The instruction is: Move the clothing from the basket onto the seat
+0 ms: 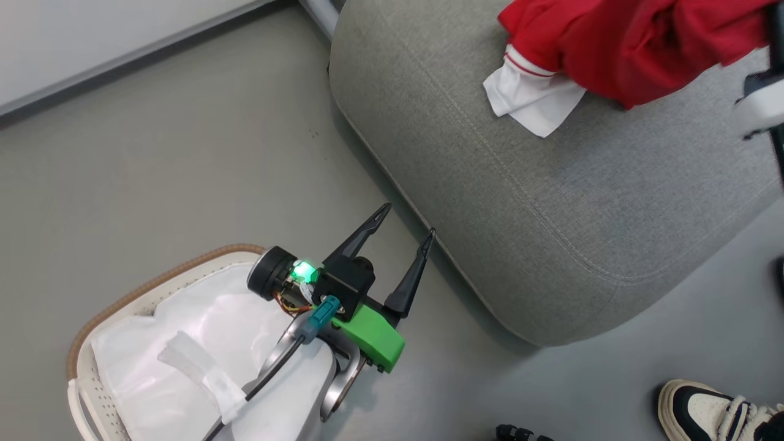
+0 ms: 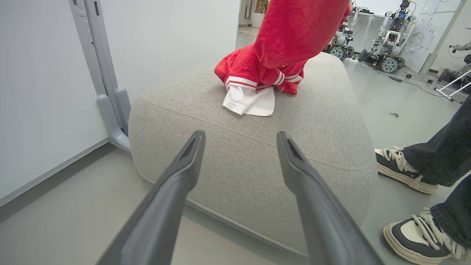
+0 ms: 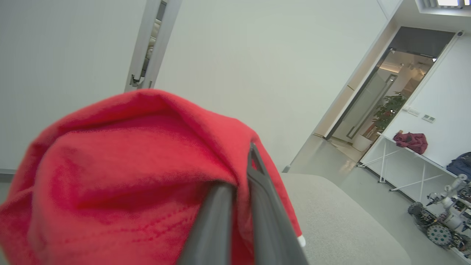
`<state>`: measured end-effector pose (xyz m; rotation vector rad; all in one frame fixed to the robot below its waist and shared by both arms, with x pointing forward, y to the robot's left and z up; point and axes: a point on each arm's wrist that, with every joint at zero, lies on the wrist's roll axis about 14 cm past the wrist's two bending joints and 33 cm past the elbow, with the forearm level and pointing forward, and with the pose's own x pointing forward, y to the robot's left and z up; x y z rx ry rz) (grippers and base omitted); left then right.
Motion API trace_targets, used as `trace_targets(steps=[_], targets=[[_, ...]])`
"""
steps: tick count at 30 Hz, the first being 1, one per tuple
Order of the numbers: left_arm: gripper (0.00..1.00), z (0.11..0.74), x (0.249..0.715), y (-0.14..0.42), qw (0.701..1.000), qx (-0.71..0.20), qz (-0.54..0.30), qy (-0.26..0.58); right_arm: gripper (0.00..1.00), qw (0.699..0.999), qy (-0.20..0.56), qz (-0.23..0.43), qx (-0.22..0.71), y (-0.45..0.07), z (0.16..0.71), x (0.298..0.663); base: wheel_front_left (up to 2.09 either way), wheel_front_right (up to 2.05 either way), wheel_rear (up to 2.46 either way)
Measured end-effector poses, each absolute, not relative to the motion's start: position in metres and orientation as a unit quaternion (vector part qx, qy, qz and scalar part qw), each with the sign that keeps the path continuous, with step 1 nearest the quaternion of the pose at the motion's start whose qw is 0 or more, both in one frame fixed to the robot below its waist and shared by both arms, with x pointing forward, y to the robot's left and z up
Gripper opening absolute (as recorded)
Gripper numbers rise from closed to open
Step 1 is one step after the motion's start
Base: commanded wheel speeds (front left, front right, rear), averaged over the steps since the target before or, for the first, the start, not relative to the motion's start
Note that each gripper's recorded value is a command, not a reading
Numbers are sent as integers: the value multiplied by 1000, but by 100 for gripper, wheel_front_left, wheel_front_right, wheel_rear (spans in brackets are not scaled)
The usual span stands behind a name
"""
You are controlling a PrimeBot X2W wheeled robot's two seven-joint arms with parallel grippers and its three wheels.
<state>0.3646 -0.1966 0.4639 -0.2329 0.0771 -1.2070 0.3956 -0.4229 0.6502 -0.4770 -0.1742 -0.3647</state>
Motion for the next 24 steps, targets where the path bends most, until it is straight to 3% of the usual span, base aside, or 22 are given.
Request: trace_targets(steps=[5, 13, 18, 24], targets=[[100, 445, 389, -189, 827, -110, -550, 45, 0, 933, -69, -216, -279, -460, 670, 423, 0, 0, 0], [100, 413, 419, -176, 842, -117, -524, 61, 0, 921, -52, -283, -264, -507, 663, 453, 0, 0, 0], [100, 393, 433, -162, 853, -114, -505, 73, 0, 918, -27, -297, -261, -518, 636, 472, 0, 0, 0], [100, 363, 446, -143, 867, -119, -473, 100, 0, 930, 31, -298, -213, -512, 558, 496, 0, 0, 0]])
